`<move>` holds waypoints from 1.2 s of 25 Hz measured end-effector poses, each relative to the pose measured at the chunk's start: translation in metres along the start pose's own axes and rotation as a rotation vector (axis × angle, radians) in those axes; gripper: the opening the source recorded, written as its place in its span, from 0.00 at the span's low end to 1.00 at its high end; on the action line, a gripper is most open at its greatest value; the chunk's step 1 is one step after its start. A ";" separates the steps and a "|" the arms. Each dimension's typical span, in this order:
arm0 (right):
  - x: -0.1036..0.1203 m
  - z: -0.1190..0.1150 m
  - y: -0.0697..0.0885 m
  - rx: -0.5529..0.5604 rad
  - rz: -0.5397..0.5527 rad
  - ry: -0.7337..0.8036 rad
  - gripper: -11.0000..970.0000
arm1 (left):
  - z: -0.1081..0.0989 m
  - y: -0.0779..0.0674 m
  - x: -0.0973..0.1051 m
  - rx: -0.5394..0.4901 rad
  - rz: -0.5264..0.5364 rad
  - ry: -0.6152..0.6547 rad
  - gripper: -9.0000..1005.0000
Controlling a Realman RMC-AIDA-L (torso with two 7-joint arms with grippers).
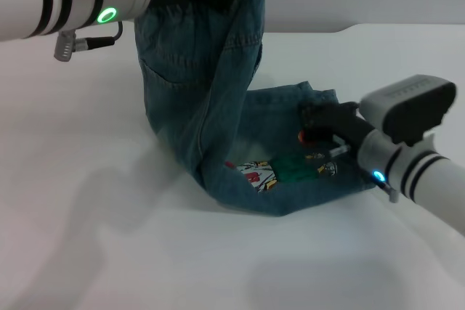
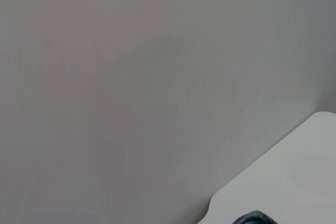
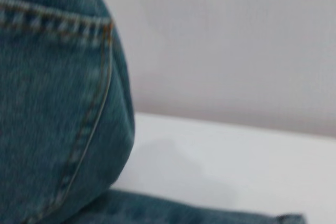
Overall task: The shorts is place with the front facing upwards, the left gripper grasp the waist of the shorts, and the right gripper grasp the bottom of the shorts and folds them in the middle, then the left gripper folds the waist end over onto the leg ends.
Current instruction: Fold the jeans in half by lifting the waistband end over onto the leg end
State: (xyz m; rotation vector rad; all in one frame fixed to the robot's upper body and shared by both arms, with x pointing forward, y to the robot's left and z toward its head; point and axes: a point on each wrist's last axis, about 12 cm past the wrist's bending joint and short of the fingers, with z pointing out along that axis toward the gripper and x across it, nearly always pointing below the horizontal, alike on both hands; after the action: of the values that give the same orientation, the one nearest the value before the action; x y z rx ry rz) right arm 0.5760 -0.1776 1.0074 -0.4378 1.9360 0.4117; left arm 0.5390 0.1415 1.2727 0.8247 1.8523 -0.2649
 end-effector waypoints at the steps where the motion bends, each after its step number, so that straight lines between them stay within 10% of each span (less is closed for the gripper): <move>1: 0.000 -0.002 -0.001 0.009 -0.007 -0.018 0.01 | 0.000 0.000 0.000 0.000 -0.001 0.001 0.07; 18: 0.005 -0.015 -0.008 0.062 -0.059 -0.089 0.01 | 0.001 -0.004 0.001 0.011 0.003 -0.001 0.07; 30: 0.007 -0.032 -0.027 0.204 -0.065 -0.180 0.01 | 0.015 -0.040 0.023 0.136 0.036 -0.056 0.07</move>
State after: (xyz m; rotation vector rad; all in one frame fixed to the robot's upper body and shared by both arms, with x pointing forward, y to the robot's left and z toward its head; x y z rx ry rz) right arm 0.5613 -0.2167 1.0111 -0.3178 1.7627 0.2013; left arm 0.5190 0.1140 1.2381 0.9342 1.7798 -0.3910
